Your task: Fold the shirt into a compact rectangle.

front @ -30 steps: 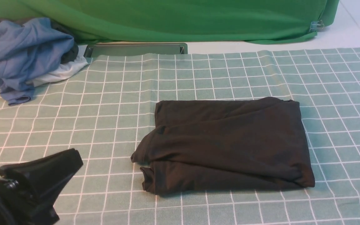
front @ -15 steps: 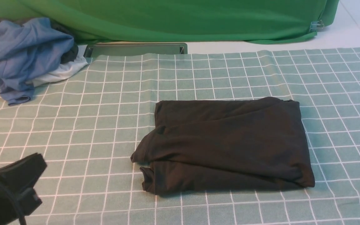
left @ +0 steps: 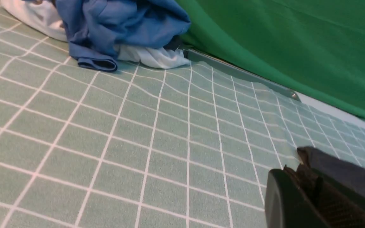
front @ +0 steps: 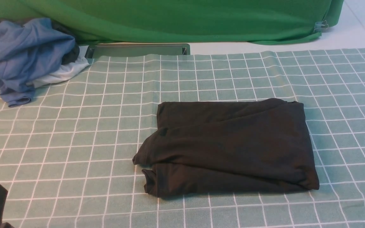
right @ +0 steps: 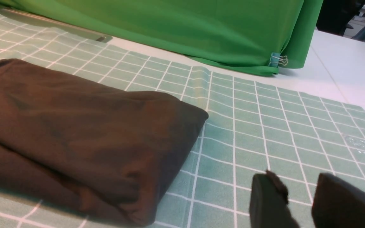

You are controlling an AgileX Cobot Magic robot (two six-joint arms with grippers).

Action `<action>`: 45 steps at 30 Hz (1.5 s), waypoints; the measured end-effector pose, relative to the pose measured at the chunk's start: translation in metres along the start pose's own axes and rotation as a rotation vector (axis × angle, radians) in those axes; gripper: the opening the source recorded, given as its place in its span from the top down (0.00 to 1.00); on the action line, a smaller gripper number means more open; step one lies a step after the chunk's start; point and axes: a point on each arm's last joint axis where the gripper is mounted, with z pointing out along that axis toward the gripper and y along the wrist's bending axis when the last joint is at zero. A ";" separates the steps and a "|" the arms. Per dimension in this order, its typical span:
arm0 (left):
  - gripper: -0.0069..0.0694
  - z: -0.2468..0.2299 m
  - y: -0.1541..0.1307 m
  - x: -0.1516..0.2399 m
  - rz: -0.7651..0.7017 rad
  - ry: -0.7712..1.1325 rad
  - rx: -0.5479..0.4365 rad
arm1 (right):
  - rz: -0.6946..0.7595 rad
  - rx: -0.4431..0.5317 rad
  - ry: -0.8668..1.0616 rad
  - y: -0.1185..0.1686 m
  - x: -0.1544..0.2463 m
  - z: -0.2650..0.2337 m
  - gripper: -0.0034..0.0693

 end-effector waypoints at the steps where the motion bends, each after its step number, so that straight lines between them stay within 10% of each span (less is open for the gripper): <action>1: 0.89 0.000 0.000 0.000 -0.005 0.002 0.000 | 0.000 0.000 0.000 0.000 0.000 0.000 0.63; 45: 0.89 -0.001 0.002 0.006 0.066 0.061 -0.033 | 0.000 0.000 0.000 0.000 0.000 0.000 0.63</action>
